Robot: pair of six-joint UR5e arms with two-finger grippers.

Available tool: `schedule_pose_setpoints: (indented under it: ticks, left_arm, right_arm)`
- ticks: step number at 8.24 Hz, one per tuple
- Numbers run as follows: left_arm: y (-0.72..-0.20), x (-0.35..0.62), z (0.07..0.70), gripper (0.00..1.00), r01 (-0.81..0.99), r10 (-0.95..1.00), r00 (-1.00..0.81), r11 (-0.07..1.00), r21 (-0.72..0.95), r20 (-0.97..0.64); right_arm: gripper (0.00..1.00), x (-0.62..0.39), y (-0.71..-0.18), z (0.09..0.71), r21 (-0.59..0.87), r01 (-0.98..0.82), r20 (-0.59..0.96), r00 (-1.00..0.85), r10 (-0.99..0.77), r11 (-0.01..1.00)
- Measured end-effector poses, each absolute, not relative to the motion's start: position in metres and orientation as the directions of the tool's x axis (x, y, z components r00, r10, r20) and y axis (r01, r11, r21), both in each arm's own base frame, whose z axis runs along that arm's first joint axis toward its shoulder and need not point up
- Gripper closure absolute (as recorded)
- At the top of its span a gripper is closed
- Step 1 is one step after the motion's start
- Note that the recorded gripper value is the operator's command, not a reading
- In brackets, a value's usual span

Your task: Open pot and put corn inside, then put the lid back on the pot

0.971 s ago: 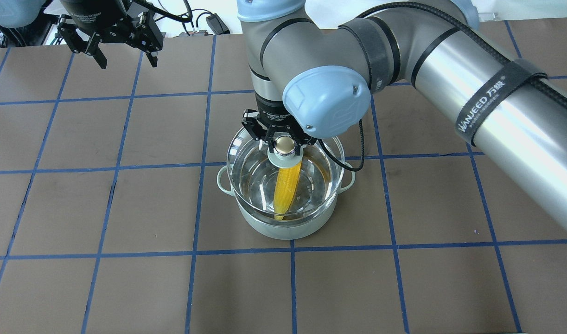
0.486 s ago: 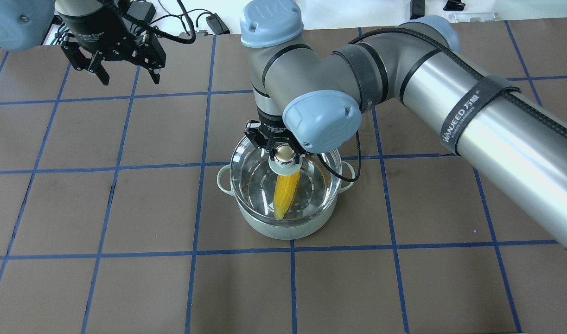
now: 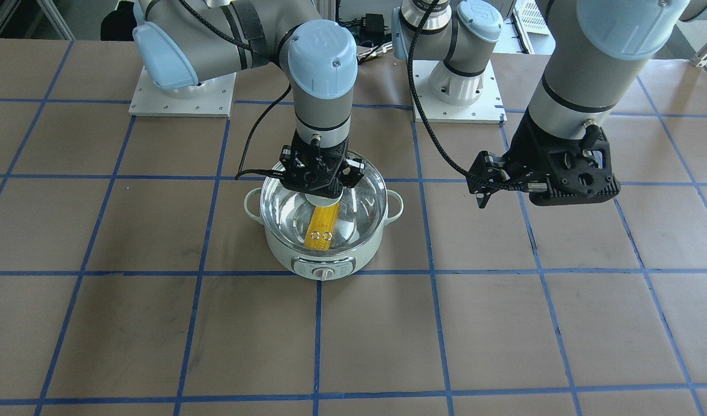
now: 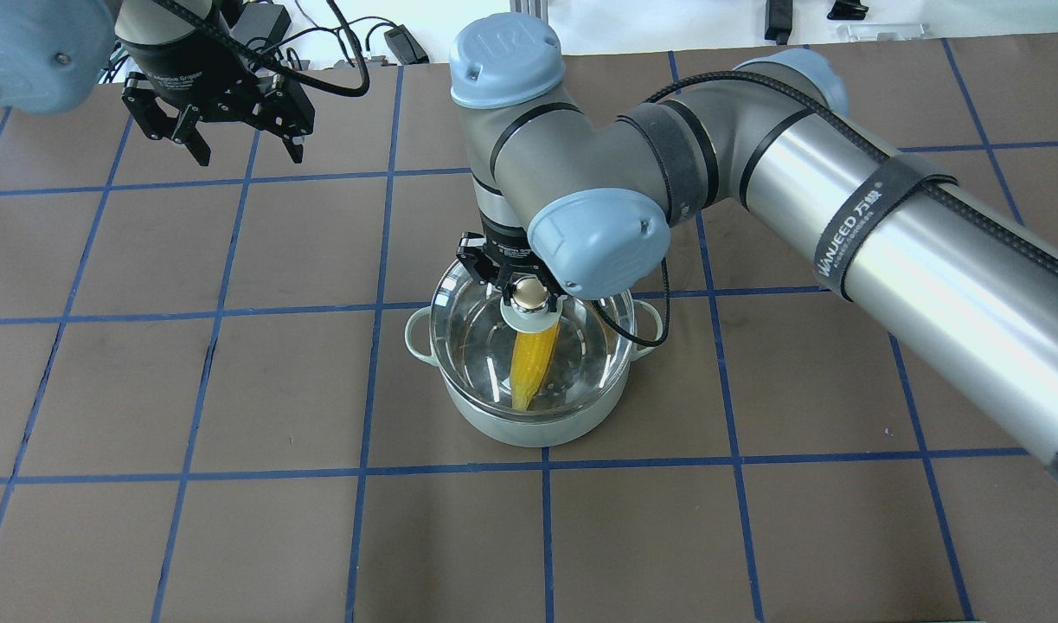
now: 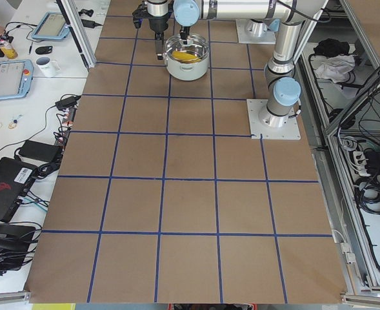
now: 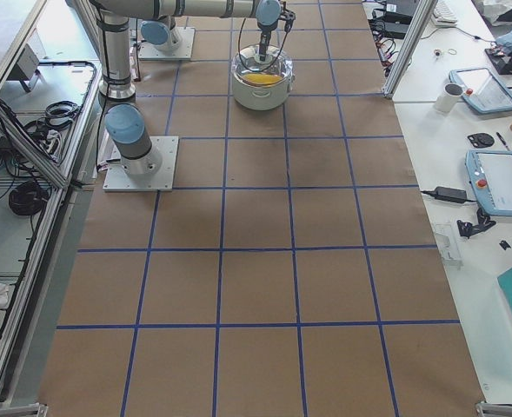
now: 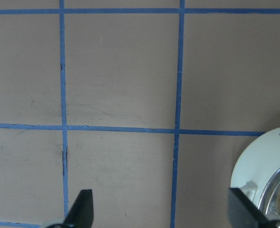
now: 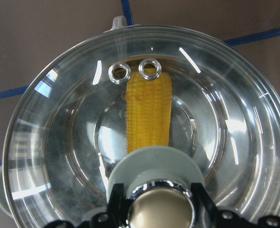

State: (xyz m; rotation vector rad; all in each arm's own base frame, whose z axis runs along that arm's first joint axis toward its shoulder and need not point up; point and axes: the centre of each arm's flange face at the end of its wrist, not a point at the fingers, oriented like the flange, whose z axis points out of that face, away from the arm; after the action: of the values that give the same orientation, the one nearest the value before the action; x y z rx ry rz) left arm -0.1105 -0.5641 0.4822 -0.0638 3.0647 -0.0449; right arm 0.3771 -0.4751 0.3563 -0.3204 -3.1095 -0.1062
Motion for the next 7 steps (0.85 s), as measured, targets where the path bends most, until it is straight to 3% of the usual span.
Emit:
schedule_pose_setpoints:
  ticks: [7]
  left_arm:
    - [-0.566, -0.1098, 0.4786, 0.0, -0.043, -0.045, -0.996, 0.999, -0.024, -0.074]
  right_arm:
    - [0.87, 0.3826, -0.4727, 0.3503, 0.072, 0.194, 0.026, -0.981, 0.192, 0.978]
